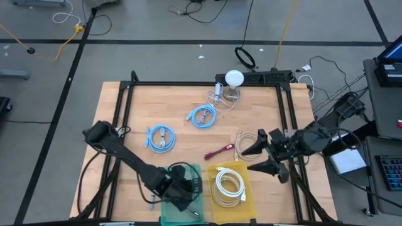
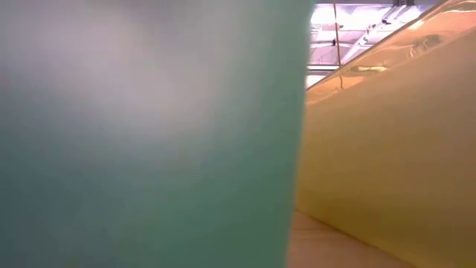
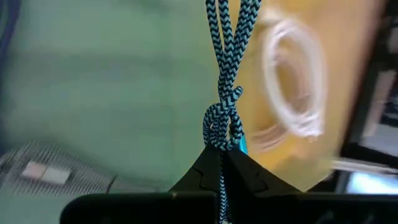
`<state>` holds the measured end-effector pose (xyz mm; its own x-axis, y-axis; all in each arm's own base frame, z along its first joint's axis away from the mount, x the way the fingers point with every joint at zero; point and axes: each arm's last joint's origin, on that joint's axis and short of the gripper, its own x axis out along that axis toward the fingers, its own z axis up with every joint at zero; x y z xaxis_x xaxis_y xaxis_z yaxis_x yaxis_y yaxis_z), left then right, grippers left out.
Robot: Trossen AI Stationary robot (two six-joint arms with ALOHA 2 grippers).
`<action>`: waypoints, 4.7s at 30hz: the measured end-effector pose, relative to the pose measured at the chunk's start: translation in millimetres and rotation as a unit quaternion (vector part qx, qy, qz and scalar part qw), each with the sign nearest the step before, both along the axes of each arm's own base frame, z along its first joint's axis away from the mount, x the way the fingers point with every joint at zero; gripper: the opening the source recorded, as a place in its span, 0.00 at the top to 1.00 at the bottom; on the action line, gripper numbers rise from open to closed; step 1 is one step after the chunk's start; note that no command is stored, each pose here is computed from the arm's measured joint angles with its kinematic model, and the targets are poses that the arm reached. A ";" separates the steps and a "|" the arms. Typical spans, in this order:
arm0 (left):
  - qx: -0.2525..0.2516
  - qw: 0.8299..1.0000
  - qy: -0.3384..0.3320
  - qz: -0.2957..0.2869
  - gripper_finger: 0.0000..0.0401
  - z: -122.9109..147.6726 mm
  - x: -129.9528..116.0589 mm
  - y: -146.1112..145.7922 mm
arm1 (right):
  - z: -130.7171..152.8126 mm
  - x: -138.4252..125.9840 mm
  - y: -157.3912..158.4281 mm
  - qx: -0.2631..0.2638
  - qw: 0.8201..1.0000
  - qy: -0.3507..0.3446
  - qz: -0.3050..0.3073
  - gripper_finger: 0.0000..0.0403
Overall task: Pick & Place USB Port
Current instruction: Put the green charger cable into the green bin, then put the brown hdmi cable into the yellow bin
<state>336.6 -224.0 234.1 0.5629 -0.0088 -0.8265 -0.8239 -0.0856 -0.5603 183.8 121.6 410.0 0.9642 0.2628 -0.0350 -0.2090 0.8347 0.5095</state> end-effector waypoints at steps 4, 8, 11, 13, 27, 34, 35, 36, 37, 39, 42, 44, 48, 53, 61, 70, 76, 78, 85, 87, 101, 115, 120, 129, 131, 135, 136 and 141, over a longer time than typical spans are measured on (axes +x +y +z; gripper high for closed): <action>-0.046 0.997 0.054 -0.001 1.00 -3.6 2.8 -4.3 | -0.7 -4.8 7.0 -0.003 1.000 0.003 0.017 0.37; -0.059 0.996 0.071 0.000 1.00 -4.0 0.5 -6.5 | -1.7 -8.0 10.7 -0.014 1.000 0.004 0.013 0.37; -0.056 0.995 0.083 0.010 0.98 -4.4 -0.7 -3.8 | -2.4 -9.4 12.2 -0.018 1.000 0.006 0.011 0.37; -0.052 0.995 0.084 0.006 0.95 -5.0 0.8 -1.2 | -2.6 -9.5 12.4 -0.019 1.000 0.007 0.012 0.37; -0.004 0.998 0.049 -0.032 0.72 -3.1 12.8 11.1 | -3.3 -9.5 12.3 -0.018 1.000 0.011 0.012 0.37; 0.082 0.995 -0.024 -0.041 0.70 35.1 4.5 28.7 | -7.8 -9.8 12.1 -0.020 0.999 0.033 0.011 0.37; 0.095 0.994 -0.030 -0.038 0.70 42.2 2.3 34.8 | -8.4 -9.9 12.1 -0.019 0.999 0.036 0.011 0.37; 0.108 0.993 -0.035 -0.033 0.70 51.6 -1.7 42.1 | -8.8 -9.9 12.0 -0.019 0.999 0.038 0.011 0.37; 0.118 0.992 -0.035 -0.028 0.70 59.8 -6.1 49.7 | -9.1 -10.0 12.0 -0.018 0.999 0.040 0.011 0.37; 0.139 0.990 -0.032 -0.022 0.70 76.1 -14.9 67.9 | -9.0 -9.9 11.9 -0.015 0.999 0.040 0.008 0.37; 0.169 0.985 0.005 -0.025 0.70 90.3 -26.2 97.8 | -9.0 -9.6 10.8 -0.017 0.999 0.039 -0.011 0.37; 0.182 0.982 0.041 -0.039 0.70 94.2 -30.4 119.0 | -9.8 -9.5 9.8 -0.021 0.999 0.041 -0.028 0.37; 0.194 0.971 0.117 -0.082 0.70 93.2 -31.6 161.3 | -12.5 -9.6 4.5 -0.037 0.995 0.051 -0.082 0.37; 0.216 0.953 0.168 -0.132 0.70 88.5 -26.2 210.4 | -29.2 -5.0 -14.4 -0.056 0.978 0.125 -0.160 0.37; 0.245 0.933 0.196 -0.178 0.70 88.4 -27.9 271.1 | -66.3 10.2 -54.3 -0.041 0.915 0.287 -0.281 0.37; 0.279 0.909 0.190 -0.244 0.70 86.8 -25.2 276.0 | -164.6 23.4 -69.6 -0.092 0.829 0.513 -0.201 0.37; 0.277 0.900 0.183 -0.281 0.70 79.3 -22.4 256.1 | -231.9 1.1 -67.3 -0.110 0.794 0.585 -0.126 0.37; 0.279 0.898 0.187 -0.284 0.70 75.8 -22.5 249.4 | -243.2 -4.7 -65.1 -0.113 0.793 0.589 -0.108 0.37; 0.274 0.893 0.204 -0.293 0.70 60.2 -25.0 229.6 | -268.0 -16.9 -58.9 -0.150 0.804 0.572 -0.070 0.37; 0.270 0.892 0.211 -0.296 0.70 55.0 -26.5 226.1 | -273.8 -19.5 -58.4 -0.148 0.809 0.565 -0.065 0.37; 0.270 0.886 0.227 -0.301 0.70 45.4 -29.4 222.1 | -308.3 -50.5 -67.1 -0.130 0.772 0.617 -0.080 0.67; 0.278 0.887 0.225 -0.293 0.70 45.8 -28.4 222.5 | -203.2 -0.4 -59.6 -0.127 0.813 0.556 -0.117 0.92; 0.284 0.888 0.216 -0.289 0.70 46.3 -26.6 220.0 | -140.6 14.1 -55.7 -0.108 0.843 0.511 -0.129 0.92; 0.280 0.902 0.178 -0.278 0.70 47.7 -21.6 205.1 | -94.5 45.6 11.1 -0.011 0.913 0.406 -0.033 0.92; 0.276 0.907 0.170 -0.269 0.70 47.9 -21.2 199.1 | -106.3 53.3 33.4 -0.001 0.909 0.417 -0.003 0.92; 0.266 0.917 0.152 -0.256 0.70 48.5 -21.0 183.9 | -136.3 68.8 79.2 0.026 0.898 0.433 0.070 0.92; 0.264 0.918 0.150 -0.254 0.70 48.4 -21.6 179.7 | -140.8 70.6 87.0 0.028 0.899 0.430 0.080 0.92; 0.245 0.931 0.135 -0.235 0.70 48.6 -25.2 157.1 | -143.4 66.3 102.9 0.024 0.907 0.411 0.086 0.92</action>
